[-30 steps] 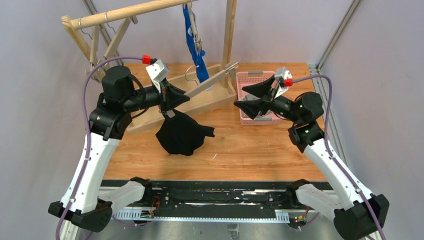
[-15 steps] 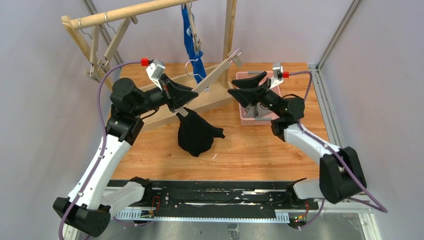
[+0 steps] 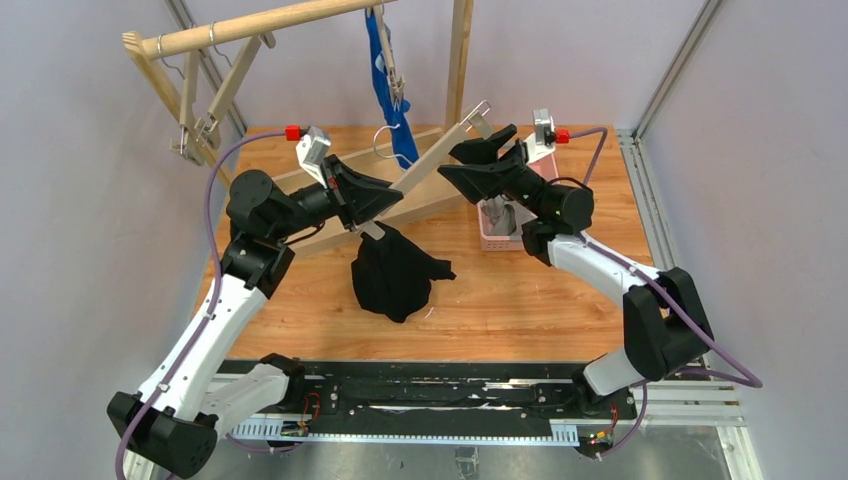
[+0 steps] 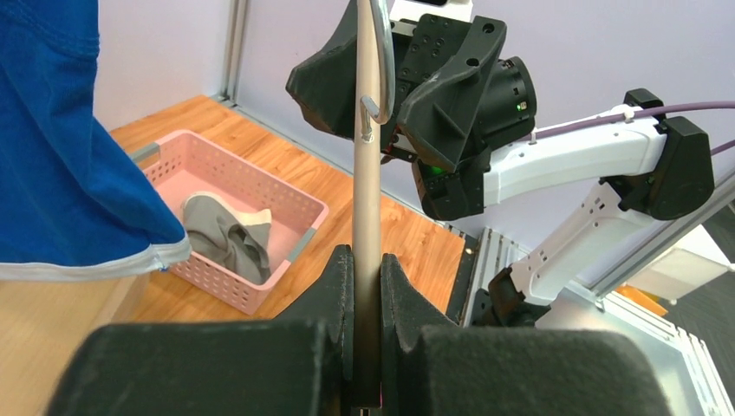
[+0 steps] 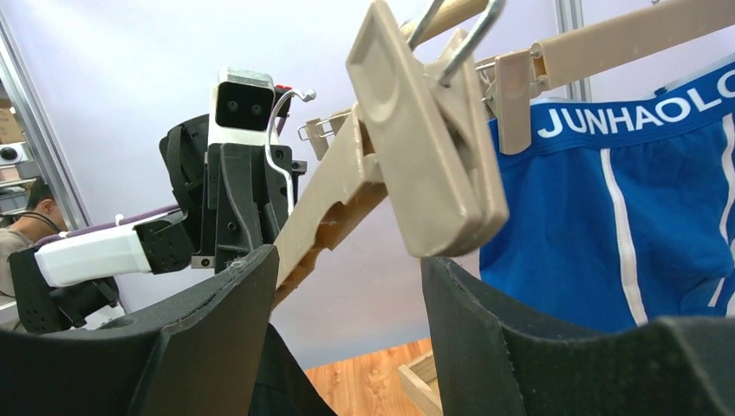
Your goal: Remove the underwear clipped to the hanger
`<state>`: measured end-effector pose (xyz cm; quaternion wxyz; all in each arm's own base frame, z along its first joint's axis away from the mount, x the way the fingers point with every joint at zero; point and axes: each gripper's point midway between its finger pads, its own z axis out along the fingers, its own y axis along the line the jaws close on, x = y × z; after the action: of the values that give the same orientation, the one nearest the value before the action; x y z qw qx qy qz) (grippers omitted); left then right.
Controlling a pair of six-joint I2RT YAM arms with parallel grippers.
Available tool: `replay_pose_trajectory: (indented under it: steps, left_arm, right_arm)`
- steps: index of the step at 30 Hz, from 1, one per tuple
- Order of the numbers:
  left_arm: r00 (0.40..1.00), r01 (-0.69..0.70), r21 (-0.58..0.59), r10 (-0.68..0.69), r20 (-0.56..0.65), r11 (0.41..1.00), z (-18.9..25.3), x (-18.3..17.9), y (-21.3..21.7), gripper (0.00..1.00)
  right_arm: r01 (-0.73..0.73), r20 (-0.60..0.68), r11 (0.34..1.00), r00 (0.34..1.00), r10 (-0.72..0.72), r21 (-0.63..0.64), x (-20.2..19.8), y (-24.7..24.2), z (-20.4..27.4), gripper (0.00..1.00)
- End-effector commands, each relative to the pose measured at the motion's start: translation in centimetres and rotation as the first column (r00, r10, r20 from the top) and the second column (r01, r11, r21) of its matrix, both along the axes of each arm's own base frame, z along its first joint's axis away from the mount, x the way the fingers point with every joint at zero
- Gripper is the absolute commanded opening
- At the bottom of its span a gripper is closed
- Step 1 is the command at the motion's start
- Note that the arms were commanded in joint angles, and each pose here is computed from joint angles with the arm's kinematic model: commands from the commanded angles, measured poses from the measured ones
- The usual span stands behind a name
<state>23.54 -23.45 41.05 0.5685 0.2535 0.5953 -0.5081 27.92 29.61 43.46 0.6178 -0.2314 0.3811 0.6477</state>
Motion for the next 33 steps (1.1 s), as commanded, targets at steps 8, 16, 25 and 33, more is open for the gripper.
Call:
replay_pose_trajectory:
  steps: [8,16,25,33]
  left_arm:
    - [0.998,0.035,-0.062,-0.031,0.063,0.998,1.9,-0.5,-1.1,0.00]
    - [0.999,0.024,-0.062,-0.021,0.046,0.998,1.3,0.1,-1.4,0.00]
    - [0.999,0.025,-0.083,-0.022,0.030,0.996,1.1,0.8,-1.9,0.00]
    - [0.999,0.035,-0.080,-0.034,0.013,0.996,0.6,1.3,-2.5,0.00]
  right_arm:
    - [-0.042,0.075,0.998,0.996,0.038,0.053,-1.1,1.4,2.2,0.63]
    - [-0.080,0.083,0.996,0.994,0.075,0.047,-1.4,2.2,2.8,0.48]
    - [-0.114,0.084,0.993,0.990,0.112,0.021,-1.6,3.0,2.7,0.29]
    - [-0.131,0.065,0.991,0.989,0.130,-0.002,-1.4,3.4,2.4,0.01]
